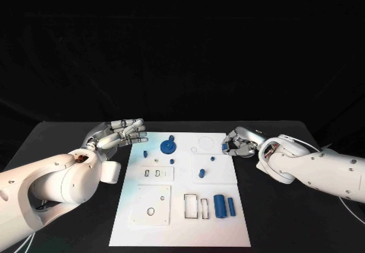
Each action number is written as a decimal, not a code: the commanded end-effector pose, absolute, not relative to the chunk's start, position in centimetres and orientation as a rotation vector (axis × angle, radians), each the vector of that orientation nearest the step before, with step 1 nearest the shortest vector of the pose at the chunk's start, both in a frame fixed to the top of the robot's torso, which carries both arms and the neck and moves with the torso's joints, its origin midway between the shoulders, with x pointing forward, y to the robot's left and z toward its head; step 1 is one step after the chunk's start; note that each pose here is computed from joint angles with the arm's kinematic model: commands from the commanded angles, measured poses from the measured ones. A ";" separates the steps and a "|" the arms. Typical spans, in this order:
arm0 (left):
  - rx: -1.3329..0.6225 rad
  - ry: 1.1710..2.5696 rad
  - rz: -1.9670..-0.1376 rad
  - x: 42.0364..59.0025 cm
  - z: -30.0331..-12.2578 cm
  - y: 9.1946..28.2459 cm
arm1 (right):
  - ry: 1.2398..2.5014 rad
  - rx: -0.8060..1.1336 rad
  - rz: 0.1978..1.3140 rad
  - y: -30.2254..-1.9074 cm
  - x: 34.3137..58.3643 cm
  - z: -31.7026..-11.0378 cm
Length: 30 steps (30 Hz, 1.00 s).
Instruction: Assemble the parts on the task board
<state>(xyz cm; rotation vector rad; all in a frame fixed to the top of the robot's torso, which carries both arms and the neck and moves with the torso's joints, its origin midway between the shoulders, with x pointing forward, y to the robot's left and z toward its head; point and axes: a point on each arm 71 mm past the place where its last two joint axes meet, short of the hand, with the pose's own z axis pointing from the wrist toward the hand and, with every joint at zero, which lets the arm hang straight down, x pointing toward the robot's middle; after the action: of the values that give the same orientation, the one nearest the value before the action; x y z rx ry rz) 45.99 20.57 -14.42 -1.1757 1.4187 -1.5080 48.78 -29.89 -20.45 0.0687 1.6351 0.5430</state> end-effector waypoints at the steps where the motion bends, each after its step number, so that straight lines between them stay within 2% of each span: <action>1: -1.169 1.423 -1.527 45.9 -14.3 20.4 | 1.646 0.056 0.532 -29.8 48.8 -20.6; 16: -1.169 1.424 -1.527 46.0 -14.3 20.4 | 1.625 0.069 0.525 -29.8 48.8 -20.5; 30: -1.170 1.425 -1.527 46.0 -14.4 20.4 | 1.578 0.079 0.565 -28.9 48.4 -19.9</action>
<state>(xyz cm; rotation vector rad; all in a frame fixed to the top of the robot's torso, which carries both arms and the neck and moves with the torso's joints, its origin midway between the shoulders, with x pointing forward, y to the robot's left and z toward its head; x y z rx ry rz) 46.05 20.60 -14.45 -1.1770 1.4190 -1.5059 48.53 -29.13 -20.07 0.0781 1.5997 0.5572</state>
